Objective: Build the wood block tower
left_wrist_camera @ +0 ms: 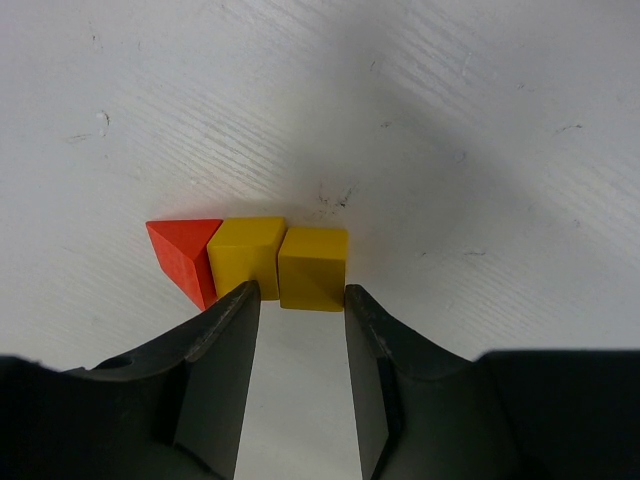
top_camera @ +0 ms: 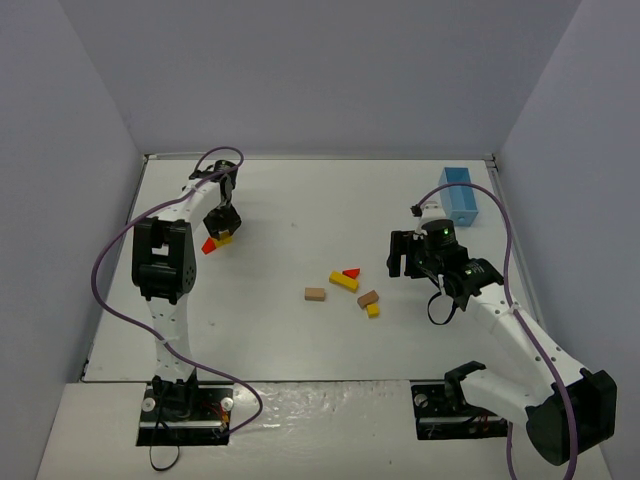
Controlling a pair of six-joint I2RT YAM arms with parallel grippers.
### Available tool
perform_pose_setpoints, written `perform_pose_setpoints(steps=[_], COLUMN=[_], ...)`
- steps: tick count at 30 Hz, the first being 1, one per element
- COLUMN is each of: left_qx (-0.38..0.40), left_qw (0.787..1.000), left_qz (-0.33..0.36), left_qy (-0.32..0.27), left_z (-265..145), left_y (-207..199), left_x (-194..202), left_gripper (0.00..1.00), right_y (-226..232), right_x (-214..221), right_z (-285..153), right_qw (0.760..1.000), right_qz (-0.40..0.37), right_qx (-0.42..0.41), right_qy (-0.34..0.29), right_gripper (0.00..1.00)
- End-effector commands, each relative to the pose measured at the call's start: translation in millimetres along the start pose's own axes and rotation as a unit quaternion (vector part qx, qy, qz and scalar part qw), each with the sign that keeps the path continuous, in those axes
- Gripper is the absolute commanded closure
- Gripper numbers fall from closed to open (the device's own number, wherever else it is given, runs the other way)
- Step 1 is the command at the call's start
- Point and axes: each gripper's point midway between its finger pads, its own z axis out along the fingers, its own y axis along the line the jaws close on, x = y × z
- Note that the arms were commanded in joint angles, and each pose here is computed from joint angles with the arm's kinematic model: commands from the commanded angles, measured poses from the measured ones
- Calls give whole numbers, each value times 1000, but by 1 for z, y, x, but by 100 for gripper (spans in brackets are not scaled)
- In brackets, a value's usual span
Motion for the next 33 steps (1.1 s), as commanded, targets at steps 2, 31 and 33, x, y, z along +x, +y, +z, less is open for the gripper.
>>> perform_pose_setpoints(steps=[2,31,33], left_qx=[11,88,104], left_qw=[999,991,988], left_qz=[-21,-17,-13], left_qy=[-35,-99,-115], left_z=[-31,-102,-121], left_y=[5,-8,-6], left_x=[-21,-55,-60], left_gripper=[64,59,58], right_y=[3,22,28], right_x=[-16,2,9], right_z=[1,13,17], right_qw=[1000,998,998], right_qz=[-1,9,11], right_qx=[-8,-51,-56], right_qy=[-28,20,34], right_gripper=[29,28,28])
